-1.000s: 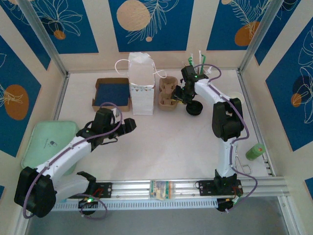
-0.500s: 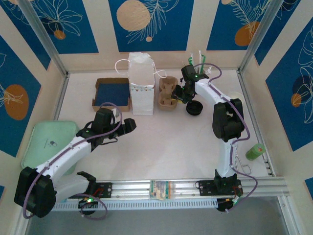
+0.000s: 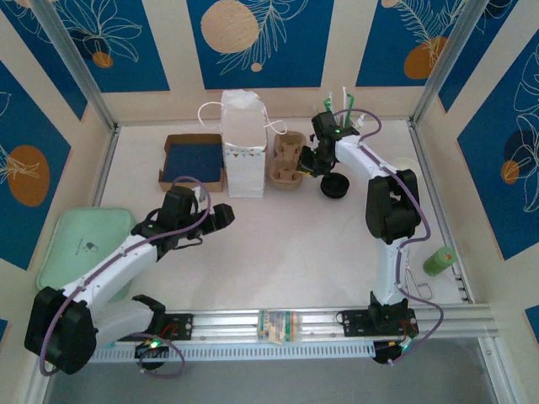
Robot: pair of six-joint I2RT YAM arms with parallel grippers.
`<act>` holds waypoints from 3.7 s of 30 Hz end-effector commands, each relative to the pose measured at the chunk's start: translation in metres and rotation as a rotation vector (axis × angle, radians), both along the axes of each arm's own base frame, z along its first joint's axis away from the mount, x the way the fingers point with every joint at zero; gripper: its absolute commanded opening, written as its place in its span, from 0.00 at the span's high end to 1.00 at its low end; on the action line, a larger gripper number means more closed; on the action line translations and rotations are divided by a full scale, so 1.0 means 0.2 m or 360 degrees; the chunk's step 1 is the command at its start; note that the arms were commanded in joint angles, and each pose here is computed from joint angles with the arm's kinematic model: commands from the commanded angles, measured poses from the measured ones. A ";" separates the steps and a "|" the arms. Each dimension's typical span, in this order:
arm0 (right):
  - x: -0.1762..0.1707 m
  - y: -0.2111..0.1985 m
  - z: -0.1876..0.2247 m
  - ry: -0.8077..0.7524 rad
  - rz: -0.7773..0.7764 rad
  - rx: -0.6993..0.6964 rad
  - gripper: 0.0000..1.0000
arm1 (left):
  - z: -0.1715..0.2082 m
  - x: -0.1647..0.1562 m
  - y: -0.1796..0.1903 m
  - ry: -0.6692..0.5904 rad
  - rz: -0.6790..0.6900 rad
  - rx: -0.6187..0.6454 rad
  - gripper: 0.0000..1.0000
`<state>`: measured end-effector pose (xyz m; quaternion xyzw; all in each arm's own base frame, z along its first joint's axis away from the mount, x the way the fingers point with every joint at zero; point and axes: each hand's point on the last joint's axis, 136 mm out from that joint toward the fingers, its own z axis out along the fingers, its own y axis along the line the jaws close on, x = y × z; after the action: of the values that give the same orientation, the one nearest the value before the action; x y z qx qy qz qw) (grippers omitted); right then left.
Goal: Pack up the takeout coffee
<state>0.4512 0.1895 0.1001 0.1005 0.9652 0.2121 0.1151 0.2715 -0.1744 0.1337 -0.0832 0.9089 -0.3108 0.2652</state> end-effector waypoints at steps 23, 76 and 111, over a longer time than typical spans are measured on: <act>-0.01 0.01 0.27 -0.0129 -0.0058 0.0451 1.00 | 0.04 0.01 0.01 -0.0031 0.0022 -0.0058 0.12; -0.30 -0.20 0.28 -0.0148 -0.0083 0.0809 0.83 | 0.08 0.03 -0.01 -0.0062 0.0015 -0.0102 0.13; -0.05 -0.09 0.31 -0.0078 0.0060 -0.0717 0.45 | 0.09 0.00 0.04 -0.0090 0.0040 -0.0060 0.13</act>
<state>0.4483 0.1787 0.1579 0.0466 0.9852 0.0182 0.1639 0.2738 -0.1755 0.1555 -0.0865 0.8912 -0.3377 0.2903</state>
